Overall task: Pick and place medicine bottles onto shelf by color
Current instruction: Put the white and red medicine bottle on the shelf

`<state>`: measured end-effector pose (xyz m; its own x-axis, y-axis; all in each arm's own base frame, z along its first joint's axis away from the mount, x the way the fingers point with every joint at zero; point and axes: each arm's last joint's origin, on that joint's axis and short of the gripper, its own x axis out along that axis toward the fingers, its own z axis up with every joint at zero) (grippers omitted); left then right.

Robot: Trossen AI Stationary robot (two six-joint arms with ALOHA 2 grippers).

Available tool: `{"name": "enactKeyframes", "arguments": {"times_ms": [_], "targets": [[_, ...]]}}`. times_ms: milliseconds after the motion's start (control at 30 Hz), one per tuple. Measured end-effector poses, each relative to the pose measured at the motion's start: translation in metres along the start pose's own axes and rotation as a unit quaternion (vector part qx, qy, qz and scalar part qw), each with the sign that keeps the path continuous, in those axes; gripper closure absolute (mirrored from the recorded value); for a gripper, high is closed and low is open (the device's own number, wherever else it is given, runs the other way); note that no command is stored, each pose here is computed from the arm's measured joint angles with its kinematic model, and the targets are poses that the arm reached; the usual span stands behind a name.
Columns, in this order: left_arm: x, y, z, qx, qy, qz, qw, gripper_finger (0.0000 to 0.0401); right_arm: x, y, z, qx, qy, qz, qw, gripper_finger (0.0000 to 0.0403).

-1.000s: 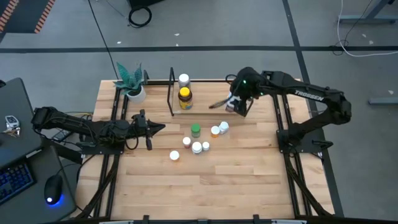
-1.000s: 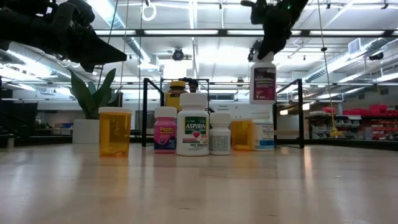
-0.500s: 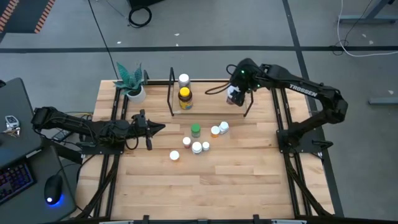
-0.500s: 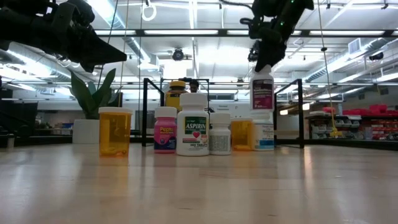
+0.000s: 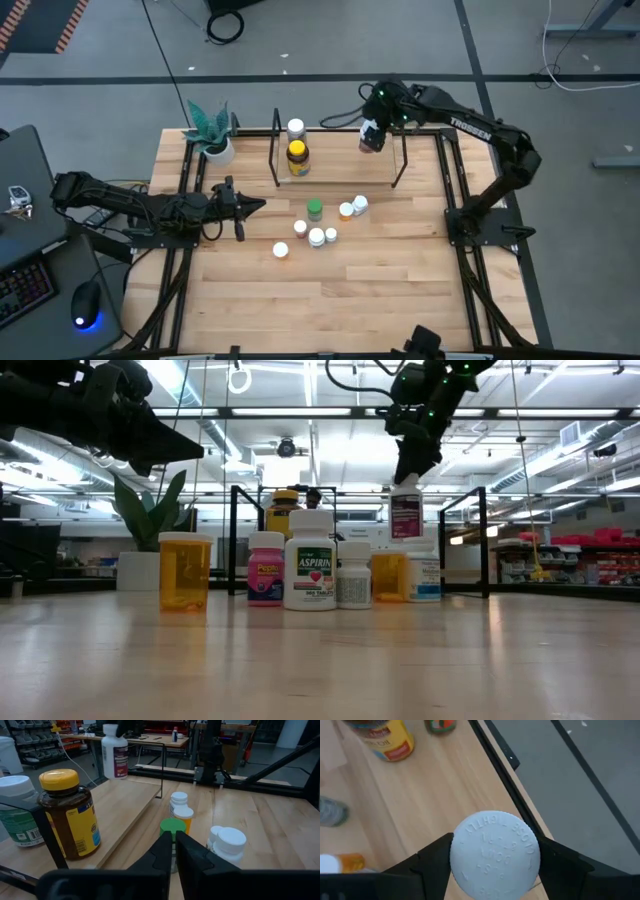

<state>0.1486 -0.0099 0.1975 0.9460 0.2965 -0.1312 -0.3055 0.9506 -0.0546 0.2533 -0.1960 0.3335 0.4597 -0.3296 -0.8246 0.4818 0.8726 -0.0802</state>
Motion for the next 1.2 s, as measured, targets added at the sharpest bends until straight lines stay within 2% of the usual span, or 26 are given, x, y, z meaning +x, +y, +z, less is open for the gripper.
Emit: {"name": "enactKeyframes", "arguments": {"times_ms": [167,633,833,1067,1200], "targets": [[0.000,0.000,0.000,0.000,0.000,0.000,1.000,0.0380,0.004,-0.007,0.007,0.006,0.007,0.000,1.000,0.0143],[0.000,0.000,0.000,0.000,0.000,0.000,1.000,0.0371,0.004,-0.022,0.002,0.026,0.016,-0.002,1.000,0.0142],[0.000,0.000,0.000,0.000,0.000,0.000,1.000,0.0377,0.010,-0.029,-0.005,0.038,0.029,-0.006,0.999,0.0142],[0.000,0.000,0.000,0.000,0.000,0.000,1.000,0.0366,0.022,-0.037,-0.015,0.050,0.036,-0.014,0.998,0.0142],[0.000,0.000,0.000,0.000,0.000,0.000,1.000,0.0368,0.022,-0.034,-0.019,0.050,0.052,0.004,0.997,0.0142]]}}
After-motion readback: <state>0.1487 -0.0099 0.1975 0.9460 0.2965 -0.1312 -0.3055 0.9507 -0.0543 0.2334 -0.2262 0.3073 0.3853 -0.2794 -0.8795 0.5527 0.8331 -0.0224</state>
